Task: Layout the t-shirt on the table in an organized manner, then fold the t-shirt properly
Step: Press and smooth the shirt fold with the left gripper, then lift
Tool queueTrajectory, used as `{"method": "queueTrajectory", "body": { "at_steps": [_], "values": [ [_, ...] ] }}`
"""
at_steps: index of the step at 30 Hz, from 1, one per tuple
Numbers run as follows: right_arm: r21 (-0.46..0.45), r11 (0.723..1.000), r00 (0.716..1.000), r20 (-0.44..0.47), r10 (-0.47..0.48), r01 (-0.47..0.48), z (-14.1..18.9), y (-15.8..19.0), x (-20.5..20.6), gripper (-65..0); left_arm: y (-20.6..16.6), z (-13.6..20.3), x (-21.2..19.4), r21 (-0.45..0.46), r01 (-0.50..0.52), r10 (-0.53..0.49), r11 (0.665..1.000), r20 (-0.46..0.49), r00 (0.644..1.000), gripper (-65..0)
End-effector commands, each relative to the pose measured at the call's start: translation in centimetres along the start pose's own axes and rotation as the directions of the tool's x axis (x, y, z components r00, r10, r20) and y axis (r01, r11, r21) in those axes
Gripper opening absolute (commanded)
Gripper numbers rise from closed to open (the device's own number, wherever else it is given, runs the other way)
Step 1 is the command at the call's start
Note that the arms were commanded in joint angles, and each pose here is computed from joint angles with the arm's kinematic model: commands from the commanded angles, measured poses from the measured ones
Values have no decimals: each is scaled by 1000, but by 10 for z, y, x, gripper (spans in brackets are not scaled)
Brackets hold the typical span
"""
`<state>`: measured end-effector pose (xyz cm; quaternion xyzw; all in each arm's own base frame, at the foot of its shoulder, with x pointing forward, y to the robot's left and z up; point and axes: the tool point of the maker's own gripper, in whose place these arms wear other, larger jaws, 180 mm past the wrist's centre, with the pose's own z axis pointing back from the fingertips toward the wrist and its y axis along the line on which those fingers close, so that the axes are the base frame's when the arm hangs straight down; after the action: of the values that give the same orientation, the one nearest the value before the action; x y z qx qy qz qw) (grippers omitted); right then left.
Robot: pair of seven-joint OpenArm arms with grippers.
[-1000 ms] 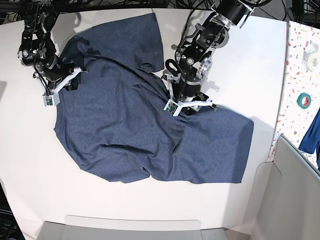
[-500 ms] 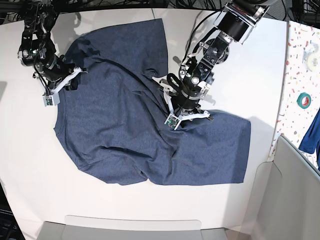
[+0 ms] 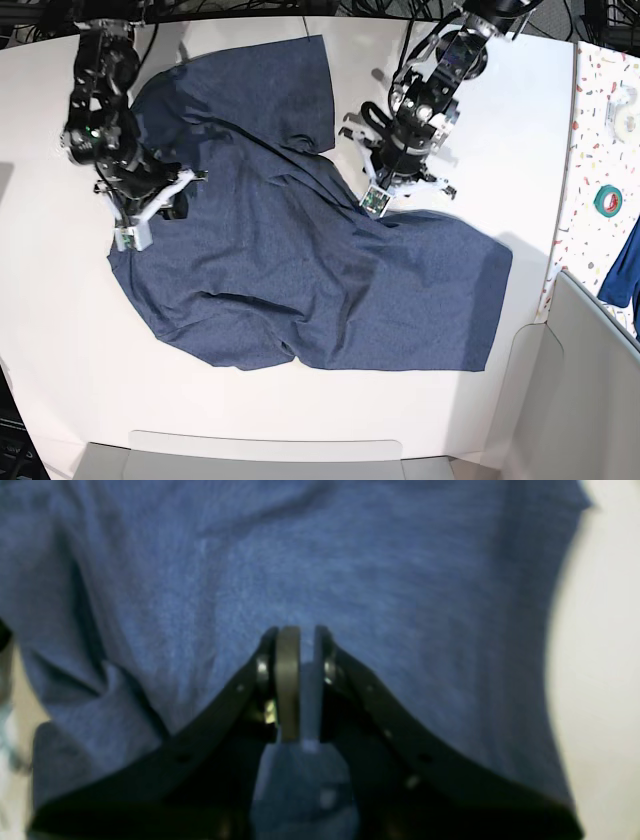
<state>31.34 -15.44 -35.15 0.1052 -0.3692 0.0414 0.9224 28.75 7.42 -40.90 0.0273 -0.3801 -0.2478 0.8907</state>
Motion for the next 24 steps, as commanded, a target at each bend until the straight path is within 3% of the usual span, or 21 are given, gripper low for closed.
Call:
{"method": "queueTrajectory", "body": {
  "at_steps": [1,6,11,15,17,20,24],
  "values": [
    [-2,1000,1000,9,26,-26,-3,1,5,-592,8,8,9,18,-3,3,1000,35,999,-650],
    [-25,997,992,-107,65,-68,-28,-1,-24,-592,27,32,3,56,-15,14,998,30,999,-650],
    [-35,998,992,-119,52,-57,-37,-10,-36,-592,42,48,-7,89,-13,14,996,-4,1000,-650],
    [-47,997,989,-137,53,-60,-37,-17,-43,-592,74,50,-15,178,-128,134,976,-20,991,-619],
    [-47,997,988,-144,53,-60,-36,-17,-46,-592,94,52,-14,227,-254,258,940,14,966,-565],
    [-47,997,987,-148,55,-62,-34,-17,-50,-592,123,59,-18,253,-469,465,846,78,882,-473],
    [-44,997,988,-146,54,-61,-34,-15,-50,-592,157,52,-22,243,-612,610,753,93,787,-452]
  ]
}}
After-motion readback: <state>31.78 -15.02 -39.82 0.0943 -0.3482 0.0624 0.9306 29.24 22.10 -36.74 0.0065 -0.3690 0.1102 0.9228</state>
